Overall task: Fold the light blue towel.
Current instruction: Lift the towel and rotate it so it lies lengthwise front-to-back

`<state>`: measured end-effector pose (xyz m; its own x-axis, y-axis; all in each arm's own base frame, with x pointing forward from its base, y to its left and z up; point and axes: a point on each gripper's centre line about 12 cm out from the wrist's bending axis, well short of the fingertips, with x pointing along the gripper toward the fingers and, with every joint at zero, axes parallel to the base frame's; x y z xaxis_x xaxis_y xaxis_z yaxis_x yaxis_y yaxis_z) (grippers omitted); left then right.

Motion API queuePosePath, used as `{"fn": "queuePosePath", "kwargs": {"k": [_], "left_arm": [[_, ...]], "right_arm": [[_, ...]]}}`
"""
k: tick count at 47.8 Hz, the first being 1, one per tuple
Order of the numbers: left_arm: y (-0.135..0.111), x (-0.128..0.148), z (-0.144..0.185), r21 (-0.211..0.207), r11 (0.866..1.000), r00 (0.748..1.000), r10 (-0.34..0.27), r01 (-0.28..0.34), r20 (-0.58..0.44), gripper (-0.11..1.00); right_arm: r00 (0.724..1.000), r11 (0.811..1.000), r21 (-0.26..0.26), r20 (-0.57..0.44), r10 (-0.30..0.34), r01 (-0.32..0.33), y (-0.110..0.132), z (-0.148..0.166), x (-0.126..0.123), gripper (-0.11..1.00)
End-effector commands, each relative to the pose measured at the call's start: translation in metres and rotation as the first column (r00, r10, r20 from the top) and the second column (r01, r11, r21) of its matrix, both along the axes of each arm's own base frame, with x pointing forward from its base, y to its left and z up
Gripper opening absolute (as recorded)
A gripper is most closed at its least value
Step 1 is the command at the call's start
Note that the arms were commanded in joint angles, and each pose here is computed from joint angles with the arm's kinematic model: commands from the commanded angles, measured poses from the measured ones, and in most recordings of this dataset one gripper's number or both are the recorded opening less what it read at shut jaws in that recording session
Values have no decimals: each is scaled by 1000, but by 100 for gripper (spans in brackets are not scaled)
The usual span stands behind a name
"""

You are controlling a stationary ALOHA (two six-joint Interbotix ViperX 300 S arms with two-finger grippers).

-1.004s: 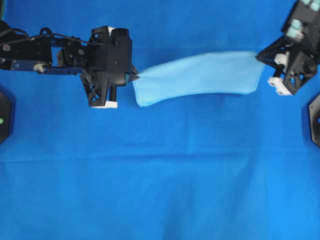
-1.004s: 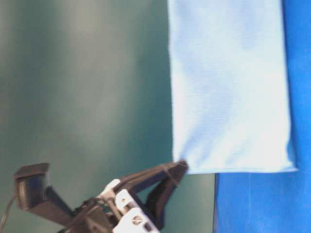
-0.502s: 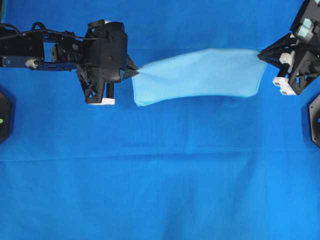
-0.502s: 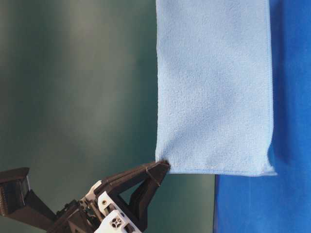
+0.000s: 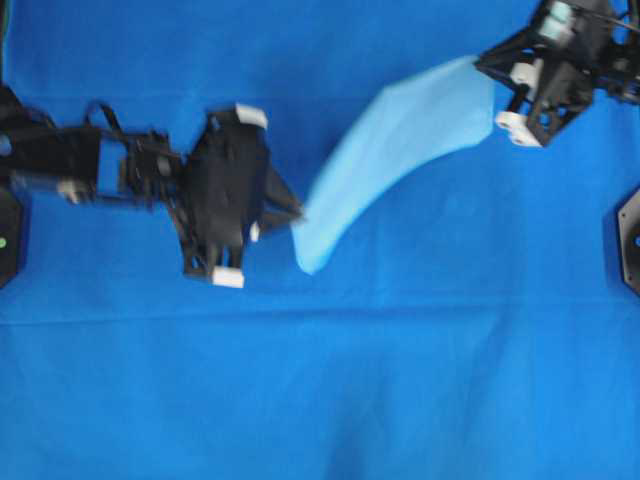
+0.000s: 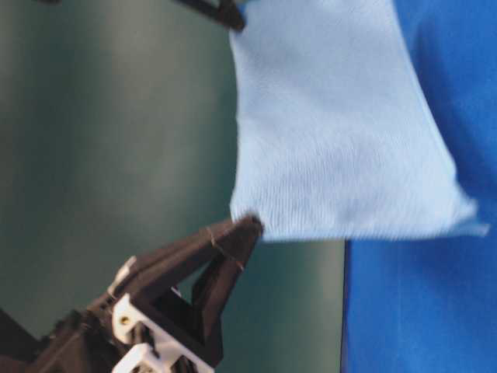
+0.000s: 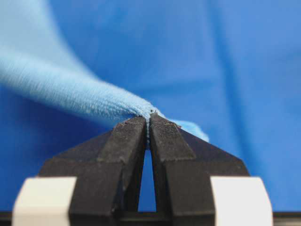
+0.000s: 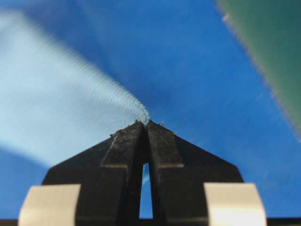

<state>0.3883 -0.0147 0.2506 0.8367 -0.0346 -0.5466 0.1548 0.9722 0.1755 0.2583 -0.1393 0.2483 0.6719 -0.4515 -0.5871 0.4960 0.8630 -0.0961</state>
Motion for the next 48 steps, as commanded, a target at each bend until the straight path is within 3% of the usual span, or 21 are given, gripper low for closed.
{"fn": "queuePosePath", "kwargs": {"k": [1, 17, 24, 39, 48], "left_arm": [[-16, 10, 17, 1, 999, 997, -41, 41, 60, 2], [-44, 22, 19, 2, 994, 992, -106, 106, 71, 2], [-54, 22, 19, 0, 992, 989, -128, 128, 74, 2], [-55, 22, 18, 3, 991, 988, -132, 132, 75, 2], [-48, 38, 19, 6, 994, 985, -111, 112, 130, 2]], "right_arm": [[1000, 999, -49, 30, 5, -4, -18, 14, 20, 2], [998, 990, -137, 42, 40, -34, -62, 27, 91, 2], [998, 986, -161, 53, 46, -37, -73, 34, 110, 2], [998, 987, -155, 48, 42, -34, -76, 31, 114, 2], [999, 989, -144, 38, 36, -30, -72, 27, 106, 2]]}}
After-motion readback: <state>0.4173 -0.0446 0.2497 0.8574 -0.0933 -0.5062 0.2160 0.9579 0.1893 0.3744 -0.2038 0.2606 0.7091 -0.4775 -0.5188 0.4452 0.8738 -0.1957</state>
